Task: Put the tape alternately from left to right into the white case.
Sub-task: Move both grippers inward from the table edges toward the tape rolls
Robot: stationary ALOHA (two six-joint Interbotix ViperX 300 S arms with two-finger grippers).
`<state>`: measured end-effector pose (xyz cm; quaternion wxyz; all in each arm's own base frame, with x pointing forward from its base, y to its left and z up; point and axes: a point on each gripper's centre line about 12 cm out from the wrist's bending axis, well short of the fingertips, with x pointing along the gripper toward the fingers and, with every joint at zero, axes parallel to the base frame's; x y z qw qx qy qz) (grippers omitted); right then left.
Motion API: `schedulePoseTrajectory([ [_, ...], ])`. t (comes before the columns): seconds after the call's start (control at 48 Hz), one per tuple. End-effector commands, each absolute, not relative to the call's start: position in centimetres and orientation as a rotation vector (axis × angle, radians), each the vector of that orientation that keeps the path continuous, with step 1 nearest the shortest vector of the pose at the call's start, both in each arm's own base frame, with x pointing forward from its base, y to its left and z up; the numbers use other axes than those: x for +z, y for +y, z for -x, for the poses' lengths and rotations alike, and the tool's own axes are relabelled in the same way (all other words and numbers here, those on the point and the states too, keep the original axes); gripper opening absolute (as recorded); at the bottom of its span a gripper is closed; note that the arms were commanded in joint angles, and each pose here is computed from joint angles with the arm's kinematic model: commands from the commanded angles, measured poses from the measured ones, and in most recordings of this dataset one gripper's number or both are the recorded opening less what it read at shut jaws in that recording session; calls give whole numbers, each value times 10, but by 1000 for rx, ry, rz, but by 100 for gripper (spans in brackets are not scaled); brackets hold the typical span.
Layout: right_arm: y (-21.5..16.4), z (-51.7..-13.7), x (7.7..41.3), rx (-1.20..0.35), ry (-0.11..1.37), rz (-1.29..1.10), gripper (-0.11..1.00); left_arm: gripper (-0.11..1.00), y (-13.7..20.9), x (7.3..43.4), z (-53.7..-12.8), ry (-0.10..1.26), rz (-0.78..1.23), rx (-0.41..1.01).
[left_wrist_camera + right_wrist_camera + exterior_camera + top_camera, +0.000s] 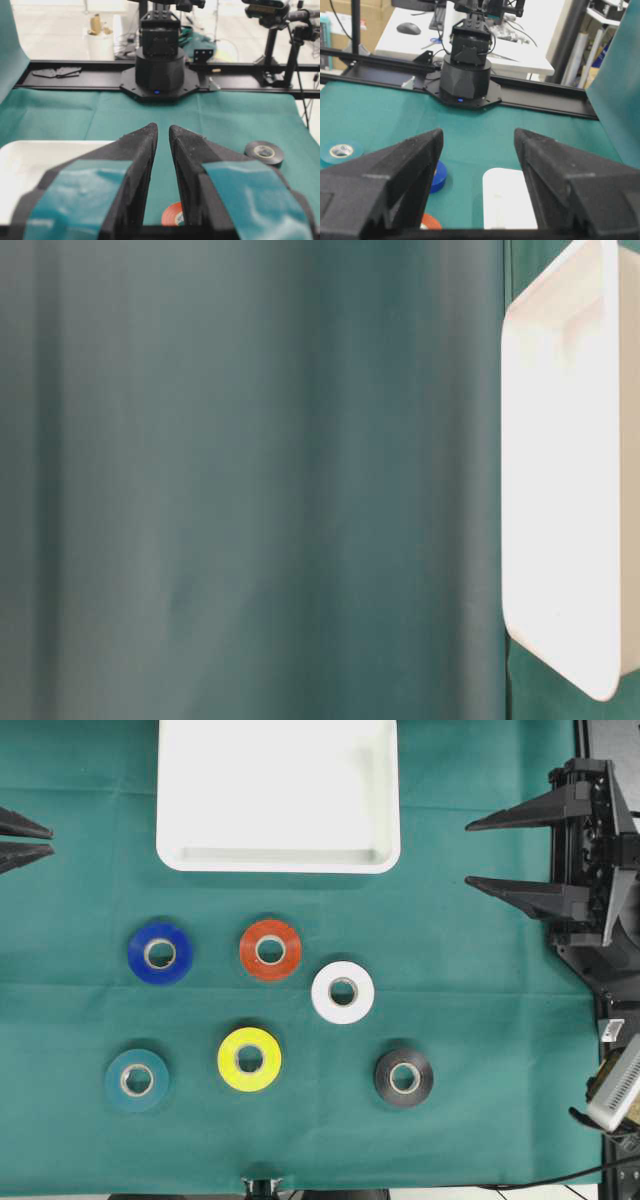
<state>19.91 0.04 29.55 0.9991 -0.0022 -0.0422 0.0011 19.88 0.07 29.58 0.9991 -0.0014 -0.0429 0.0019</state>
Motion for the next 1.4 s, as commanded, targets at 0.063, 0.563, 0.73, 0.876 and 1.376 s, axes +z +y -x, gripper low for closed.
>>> schedulePoseTrajectory([
  [0.063, -1, -200, 295, -7, -89, -3, 18, 17, 0, 292, -199, -84, 32, 3],
  [0.563, -4, -201, 291, -18, -69, -4, -9, 2, -2, 289, -198, -78, 44, -11],
  [0.73, -4, -204, 287, -20, -51, -16, -6, 6, -4, 288, -198, -79, 43, -17],
  [0.876, -4, -205, 285, -20, -43, -21, 15, 41, -4, 282, -197, -58, 44, -18],
  [1.376, -9, -208, 282, -41, -27, -23, 82, 95, -4, 275, -201, -24, 42, -17],
])
